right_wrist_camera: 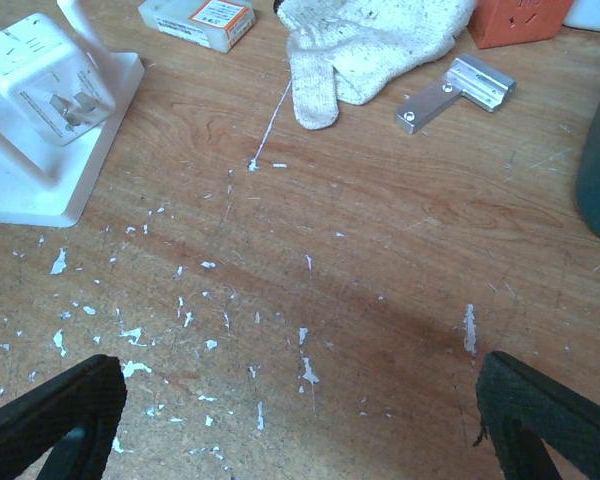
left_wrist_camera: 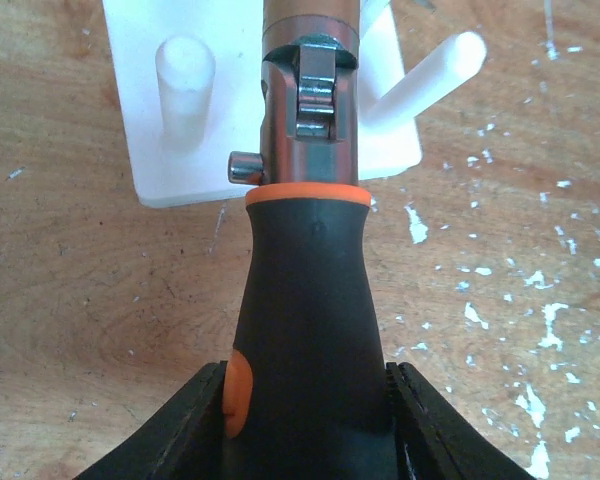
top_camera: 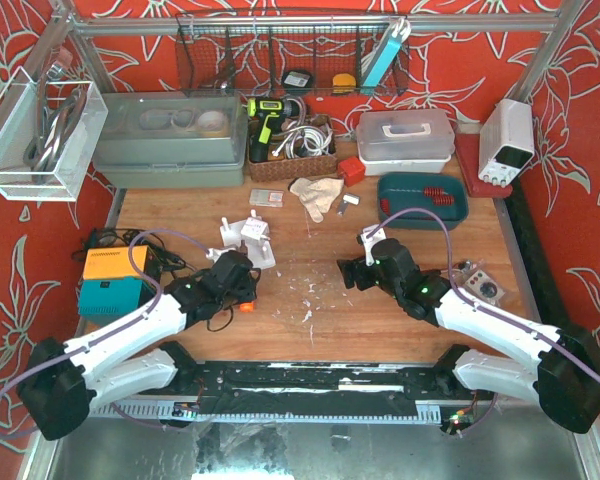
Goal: Install the large spring
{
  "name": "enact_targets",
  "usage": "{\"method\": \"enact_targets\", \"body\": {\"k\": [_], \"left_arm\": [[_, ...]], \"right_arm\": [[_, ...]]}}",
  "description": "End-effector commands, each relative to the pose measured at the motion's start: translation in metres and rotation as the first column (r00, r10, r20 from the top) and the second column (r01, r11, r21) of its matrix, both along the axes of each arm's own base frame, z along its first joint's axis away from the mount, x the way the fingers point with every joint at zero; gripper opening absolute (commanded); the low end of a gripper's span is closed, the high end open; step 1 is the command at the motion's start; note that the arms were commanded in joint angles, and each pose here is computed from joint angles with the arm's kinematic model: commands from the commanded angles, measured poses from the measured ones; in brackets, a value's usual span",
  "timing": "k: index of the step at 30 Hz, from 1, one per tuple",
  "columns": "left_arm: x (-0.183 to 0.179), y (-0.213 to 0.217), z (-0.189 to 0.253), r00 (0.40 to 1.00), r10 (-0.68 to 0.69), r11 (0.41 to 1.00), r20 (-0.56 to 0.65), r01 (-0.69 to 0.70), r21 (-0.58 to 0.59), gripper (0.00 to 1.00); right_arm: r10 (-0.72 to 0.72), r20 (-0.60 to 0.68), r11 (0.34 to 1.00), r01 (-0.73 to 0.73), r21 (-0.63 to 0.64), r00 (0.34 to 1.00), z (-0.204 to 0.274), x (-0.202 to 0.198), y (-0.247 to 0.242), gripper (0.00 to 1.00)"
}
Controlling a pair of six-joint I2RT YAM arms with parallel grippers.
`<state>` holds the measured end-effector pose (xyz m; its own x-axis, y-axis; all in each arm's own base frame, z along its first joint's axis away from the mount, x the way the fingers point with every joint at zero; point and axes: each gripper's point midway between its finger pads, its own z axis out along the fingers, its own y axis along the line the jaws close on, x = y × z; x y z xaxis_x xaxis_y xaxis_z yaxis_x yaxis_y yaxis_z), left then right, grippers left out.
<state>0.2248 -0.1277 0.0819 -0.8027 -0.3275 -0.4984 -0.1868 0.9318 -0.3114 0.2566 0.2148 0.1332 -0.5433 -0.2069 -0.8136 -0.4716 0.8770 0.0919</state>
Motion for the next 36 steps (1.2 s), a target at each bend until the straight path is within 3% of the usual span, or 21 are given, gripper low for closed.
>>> {"method": "enact_targets", "body": {"k": [1,6,10,15,21,27,31,36], "left_arm": [[0.002,-0.002,0.022,0.997,-0.020,0.999,0.070,0.022,-0.031,0.00],[0.004,-0.004,0.051,0.985,-0.026,0.995,0.169,0.043,-0.095,0.00],[0.013,-0.015,0.084,0.946,-0.078,0.984,0.316,0.125,-0.130,0.00],[0.036,-0.039,0.112,0.864,-0.240,0.962,0.442,0.272,-0.009,0.00],[0.068,-0.091,0.142,0.707,-0.419,0.888,0.569,0.451,0.092,0.00],[0.103,-0.124,0.164,0.554,-0.508,0.842,0.659,0.481,0.244,0.00],[0.130,-0.153,0.148,0.420,-0.661,0.739,0.622,0.510,0.441,0.00],[0.174,-0.172,0.116,0.335,-0.816,0.578,0.472,0.494,0.649,0.00]], "right_arm": [[-0.017,0.014,1.000,0.017,-0.020,1.000,-0.002,0.000,-0.005,0.96],[-0.018,0.012,1.000,0.018,-0.020,1.000,-0.003,0.000,-0.005,0.96],[-0.017,0.020,1.000,0.017,-0.013,1.000,-0.001,0.000,-0.005,0.96],[-0.023,0.040,1.000,0.023,0.006,0.999,0.004,-0.002,-0.008,0.95],[-0.010,0.069,0.999,0.006,0.052,0.998,0.017,-0.005,-0.007,0.97],[0.027,0.154,0.980,-0.056,0.191,0.988,0.045,-0.016,-0.003,0.99],[0.006,0.190,0.974,-0.048,0.221,0.982,0.053,-0.019,-0.010,0.99],[-0.035,0.232,0.973,-0.020,0.231,0.972,0.061,-0.020,-0.022,0.99]]}}
